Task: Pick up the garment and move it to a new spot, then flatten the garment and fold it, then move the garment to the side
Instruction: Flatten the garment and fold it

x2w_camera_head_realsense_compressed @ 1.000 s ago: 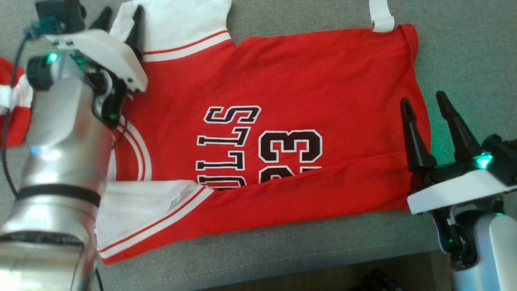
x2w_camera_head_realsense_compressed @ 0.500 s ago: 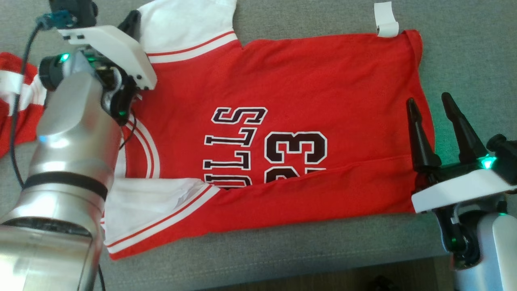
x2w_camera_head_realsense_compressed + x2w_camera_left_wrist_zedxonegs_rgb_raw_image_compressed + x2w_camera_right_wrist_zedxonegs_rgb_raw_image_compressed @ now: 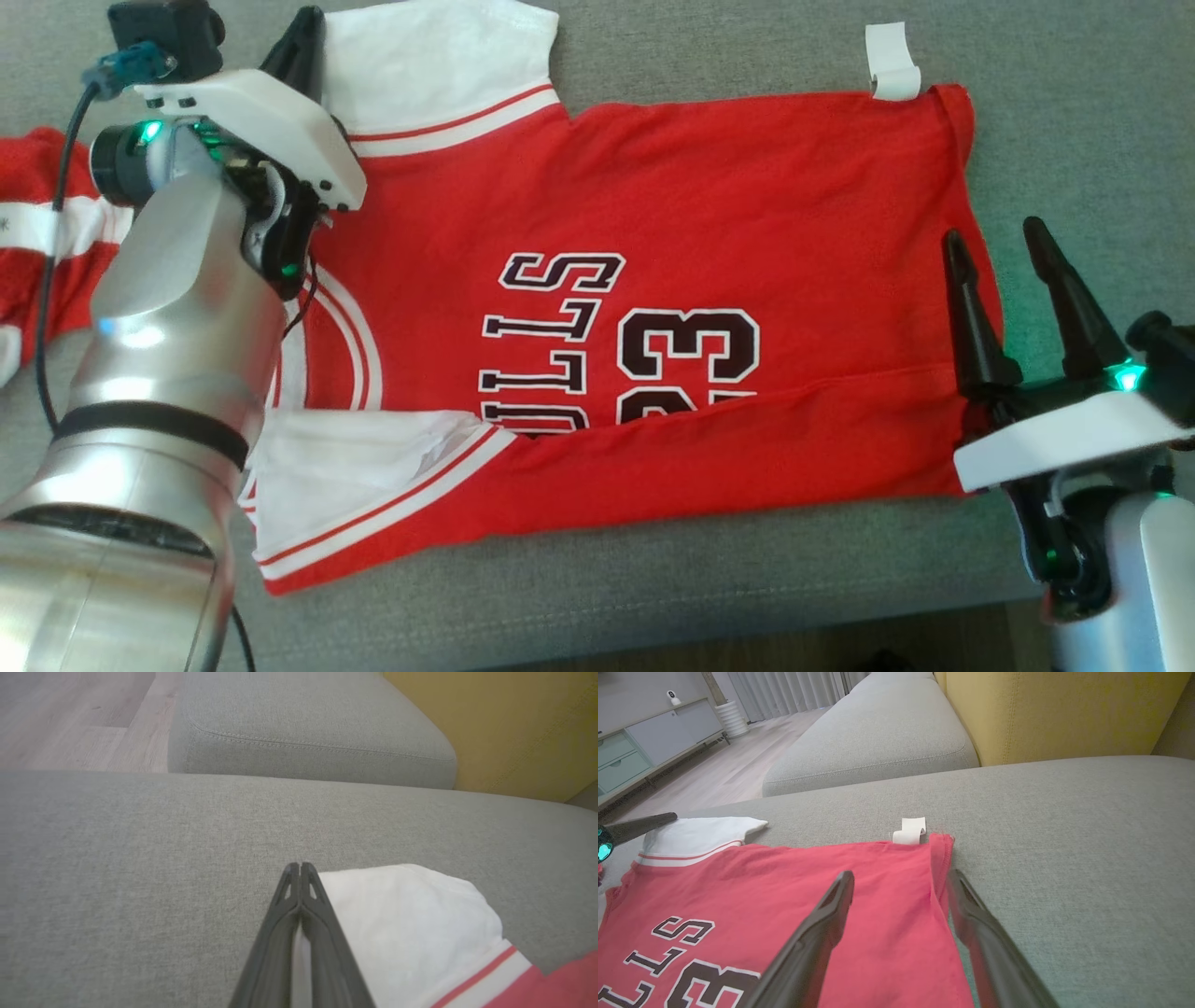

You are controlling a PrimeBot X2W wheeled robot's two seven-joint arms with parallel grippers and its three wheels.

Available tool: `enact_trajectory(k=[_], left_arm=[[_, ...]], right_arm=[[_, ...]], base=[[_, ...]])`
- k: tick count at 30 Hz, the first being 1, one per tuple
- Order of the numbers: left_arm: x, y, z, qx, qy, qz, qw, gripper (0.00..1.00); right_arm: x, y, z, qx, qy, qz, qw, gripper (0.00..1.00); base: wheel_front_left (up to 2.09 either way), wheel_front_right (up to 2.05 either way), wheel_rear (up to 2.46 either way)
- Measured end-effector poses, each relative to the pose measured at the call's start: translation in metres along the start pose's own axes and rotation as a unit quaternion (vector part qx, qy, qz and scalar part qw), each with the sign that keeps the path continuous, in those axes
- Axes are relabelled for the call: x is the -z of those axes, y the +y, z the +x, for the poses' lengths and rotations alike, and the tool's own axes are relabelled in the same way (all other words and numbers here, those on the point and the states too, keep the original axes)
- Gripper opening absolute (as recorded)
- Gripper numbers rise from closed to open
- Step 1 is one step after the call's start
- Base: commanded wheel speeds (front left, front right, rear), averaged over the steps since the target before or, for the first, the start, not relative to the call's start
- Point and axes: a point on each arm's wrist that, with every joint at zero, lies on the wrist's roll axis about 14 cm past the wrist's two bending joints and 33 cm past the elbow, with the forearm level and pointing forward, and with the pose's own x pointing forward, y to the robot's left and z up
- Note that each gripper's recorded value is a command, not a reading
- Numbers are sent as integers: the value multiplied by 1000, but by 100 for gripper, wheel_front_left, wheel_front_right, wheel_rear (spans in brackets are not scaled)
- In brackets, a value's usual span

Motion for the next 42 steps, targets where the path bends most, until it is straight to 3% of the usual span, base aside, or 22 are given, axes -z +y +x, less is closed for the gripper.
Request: enact_trajectory(k=[11, 19, 27, 32, 33, 35, 42], left_arm=[[-38, -7, -9, 12, -66, 12, 998, 0], [-32, -15, -26, 23, -91, 15, 996, 0], [-35, -13, -31, 23, -105, 19, 994, 0], [-37, -18, -32, 28, -110, 20, 993, 0], [-38, -19, -33, 29, -112, 20, 993, 0], [-41, -19, -34, 29, -118, 19, 992, 0], [-53, -12, -42, 17, -142, 20, 990, 0]], right_arm=[[-6, -3, 2, 1, 2, -13, 1000, 100], [-12, -30, 46, 11, 23, -43, 999, 100], [4, -29, 86, -3, 73, -48, 996, 100], [27, -38, 97, 6, 140, -53, 989, 100], [31, -40, 97, 8, 149, -54, 987, 81], [32, -44, 98, 11, 153, -56, 987, 0], [10, -40, 104, 4, 109, -29, 994, 0]], base=[[0, 0, 0], [0, 0, 0], [0, 0, 0], [0, 0, 0], [0, 0, 0], [0, 0, 0], [0, 0, 0]])
